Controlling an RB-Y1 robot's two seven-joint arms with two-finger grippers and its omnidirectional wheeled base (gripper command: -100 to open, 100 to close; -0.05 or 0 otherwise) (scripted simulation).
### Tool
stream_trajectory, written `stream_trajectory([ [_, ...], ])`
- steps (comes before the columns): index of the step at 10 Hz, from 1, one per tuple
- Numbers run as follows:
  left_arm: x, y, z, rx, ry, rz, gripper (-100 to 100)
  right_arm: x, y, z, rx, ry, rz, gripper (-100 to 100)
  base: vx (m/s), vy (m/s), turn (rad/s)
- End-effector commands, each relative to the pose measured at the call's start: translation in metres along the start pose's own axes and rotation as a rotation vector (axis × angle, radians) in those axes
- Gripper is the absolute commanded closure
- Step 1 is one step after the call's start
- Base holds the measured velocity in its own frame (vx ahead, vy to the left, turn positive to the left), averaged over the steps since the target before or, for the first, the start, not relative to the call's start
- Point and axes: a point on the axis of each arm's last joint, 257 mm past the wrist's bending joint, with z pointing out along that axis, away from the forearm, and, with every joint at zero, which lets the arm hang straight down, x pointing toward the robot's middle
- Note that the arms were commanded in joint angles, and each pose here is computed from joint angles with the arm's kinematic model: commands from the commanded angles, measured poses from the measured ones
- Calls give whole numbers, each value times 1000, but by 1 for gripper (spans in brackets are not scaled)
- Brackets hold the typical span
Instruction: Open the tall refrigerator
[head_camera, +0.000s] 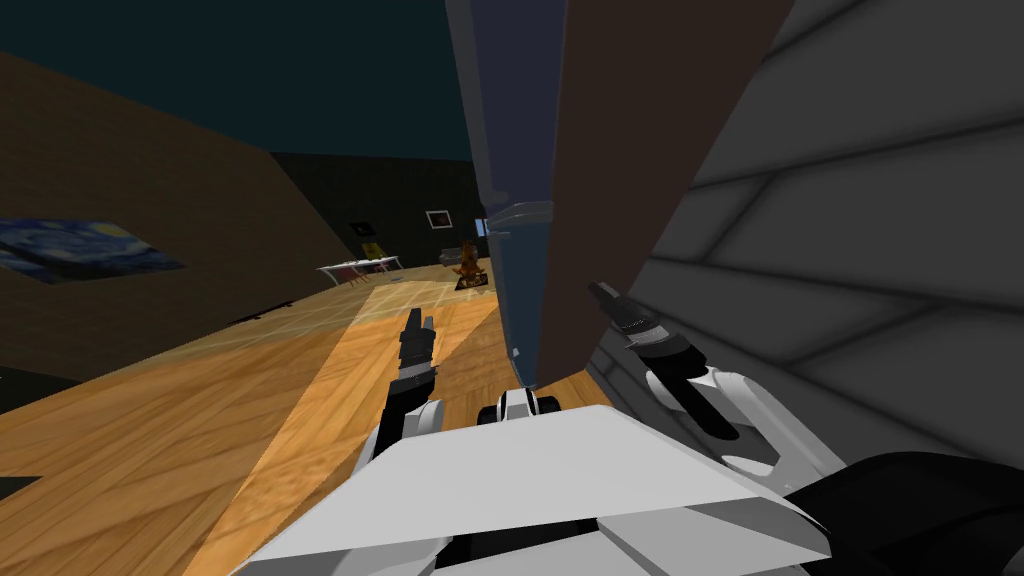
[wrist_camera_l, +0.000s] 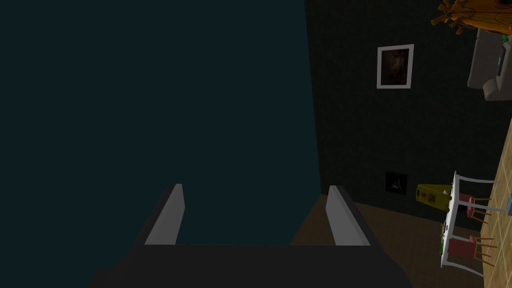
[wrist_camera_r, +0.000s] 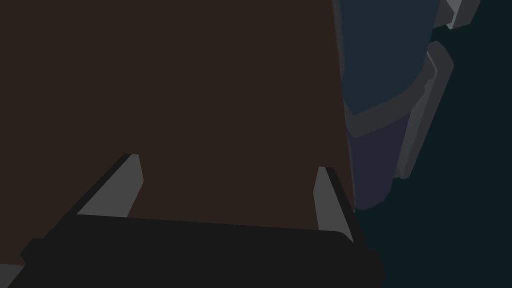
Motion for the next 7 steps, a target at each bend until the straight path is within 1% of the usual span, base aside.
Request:
stream_trajectory([
  [1,0,0,0,0,0,0,0,-4,-6,-3,5,46,-119,-100,14,81,-18],
  [2,0,0,0,0,0,0,0,-2,-7,-3,8,56,-140,-100,12,71,-12],
  [3,0,0,0,0,0,0,0,-7,-12,-5,11,81,-206,-100,17,80,-10],
  [4,0,0,0,0,0,0,0,-4,-13,-5,14,91,-228,-100,10,67,-8],
  [5,0,0,0,0,0,0,0,-10,-18,-8,17,116,-295,-100,13,76,0],
  [6,0,0,0,0,0,0,0,-7,-20,-8,21,126,-317,-100,12,64,-4],
  [7,0,0,0,0,0,0,0,-14,-25,-10,25,151,-384,-100,13,71,8],
])
